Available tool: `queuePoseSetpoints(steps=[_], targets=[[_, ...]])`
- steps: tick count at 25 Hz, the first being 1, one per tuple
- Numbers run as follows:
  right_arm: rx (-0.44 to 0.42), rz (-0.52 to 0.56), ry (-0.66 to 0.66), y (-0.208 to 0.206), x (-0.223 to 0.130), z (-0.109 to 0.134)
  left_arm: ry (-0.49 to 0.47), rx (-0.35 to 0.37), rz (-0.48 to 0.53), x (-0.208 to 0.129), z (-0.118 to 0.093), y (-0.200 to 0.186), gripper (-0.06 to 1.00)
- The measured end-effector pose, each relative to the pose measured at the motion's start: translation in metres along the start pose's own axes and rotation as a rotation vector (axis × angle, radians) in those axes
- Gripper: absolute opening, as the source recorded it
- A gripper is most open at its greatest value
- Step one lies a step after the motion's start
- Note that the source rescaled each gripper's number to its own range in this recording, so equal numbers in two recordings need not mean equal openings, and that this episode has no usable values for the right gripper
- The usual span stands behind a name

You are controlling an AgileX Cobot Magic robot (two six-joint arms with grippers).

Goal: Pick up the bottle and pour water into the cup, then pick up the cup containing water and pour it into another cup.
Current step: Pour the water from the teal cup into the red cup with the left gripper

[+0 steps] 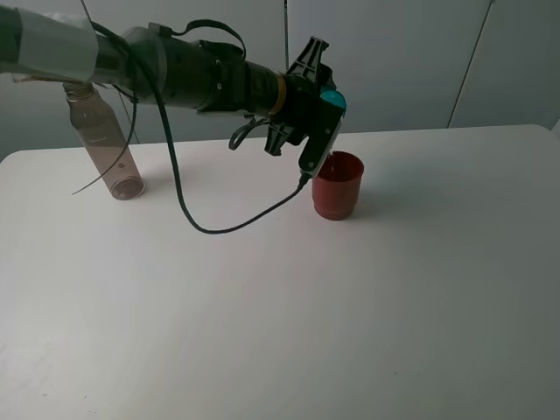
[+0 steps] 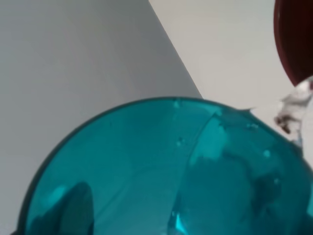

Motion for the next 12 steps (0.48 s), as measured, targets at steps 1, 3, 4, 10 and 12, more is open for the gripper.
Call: queuePoseSetpoints(steps=[1, 3, 4, 10, 12], targets=[[0.000, 0.000, 0.000, 0.0000, 0.0000, 0.0000, 0.015, 0.000, -0.001, 0.0009, -0.0001, 0.0000, 0.11], [0.000, 0.000, 0.000, 0.0000, 0.0000, 0.0000, 0.040, 0.000, -0.004, 0.0022, -0.0001, 0.0000, 0.11], [0.000, 0.000, 0.000, 0.0000, 0.0000, 0.0000, 0.055, -0.001, -0.004, 0.0022, -0.0001, 0.0000, 0.11], [0.000, 0.000, 0.000, 0.0000, 0.0000, 0.0000, 0.112, -0.002, -0.004, 0.0023, -0.0003, 0.0000, 0.11], [0.000, 0.000, 0.000, 0.0000, 0.0000, 0.0000, 0.133, -0.002, -0.004, 0.0023, -0.0003, 0.0000, 0.11]])
Point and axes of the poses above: a point on each arm's last joint axis where the gripper is mounted, y pointing out along that axis toward the gripper, z along the wrist's bending axis when the last joint is at zero, x = y × z, the point moved 2 cm from there along y, pointing out along that axis toward the gripper, and after that the axes turned 13 degrees about -y, right-handed, at the moved point
